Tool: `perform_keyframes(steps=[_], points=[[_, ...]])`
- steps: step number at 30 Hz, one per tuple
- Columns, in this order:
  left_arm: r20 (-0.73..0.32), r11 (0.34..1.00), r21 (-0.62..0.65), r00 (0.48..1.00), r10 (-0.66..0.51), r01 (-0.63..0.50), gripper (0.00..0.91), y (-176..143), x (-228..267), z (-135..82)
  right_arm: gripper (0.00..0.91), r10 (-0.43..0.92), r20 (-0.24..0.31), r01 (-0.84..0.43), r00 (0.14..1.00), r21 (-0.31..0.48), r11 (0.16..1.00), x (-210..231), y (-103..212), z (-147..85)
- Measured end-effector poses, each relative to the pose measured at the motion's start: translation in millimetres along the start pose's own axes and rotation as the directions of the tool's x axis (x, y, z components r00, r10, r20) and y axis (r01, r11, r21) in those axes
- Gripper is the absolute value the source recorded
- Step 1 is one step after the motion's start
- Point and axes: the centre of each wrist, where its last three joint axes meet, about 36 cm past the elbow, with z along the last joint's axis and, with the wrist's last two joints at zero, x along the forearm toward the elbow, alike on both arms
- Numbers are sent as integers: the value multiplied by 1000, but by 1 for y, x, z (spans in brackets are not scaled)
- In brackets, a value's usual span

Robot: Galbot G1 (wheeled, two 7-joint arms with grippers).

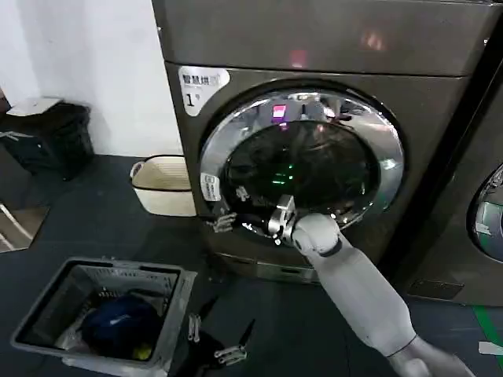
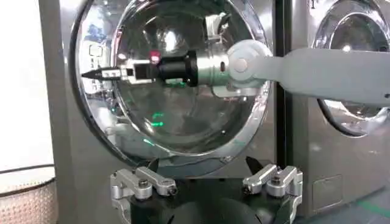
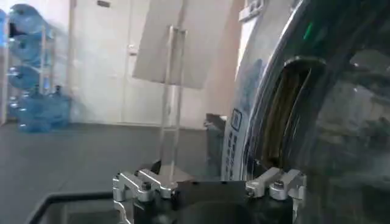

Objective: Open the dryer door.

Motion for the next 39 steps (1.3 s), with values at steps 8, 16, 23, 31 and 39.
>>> perform_keyframes(steps=[8, 16, 23, 31, 39], points=[[-48, 999, -27, 998, -38, 37, 907, 9, 11, -8, 907, -67, 21, 67, 998, -14, 998, 15, 14, -5], [-66, 991, -73, 991, -114, 110, 907, 35, 16, -20, 907, -142, 36, 142, 989, -8, 990, 32, 24, -4], [-66, 978, -106, 980, -187, 179, 907, 60, 25, -33, 907, -223, 42, 224, 974, -1, 975, 44, 26, -6], [-45, 961, -125, 966, -256, 248, 907, 84, 29, -50, 907, -303, 32, 303, 953, 2, 953, 59, 26, -4], [-25, 944, -130, 951, -308, 302, 907, 109, 32, -58, 907, -371, 29, 371, 928, 24, 928, 75, 28, -3]])
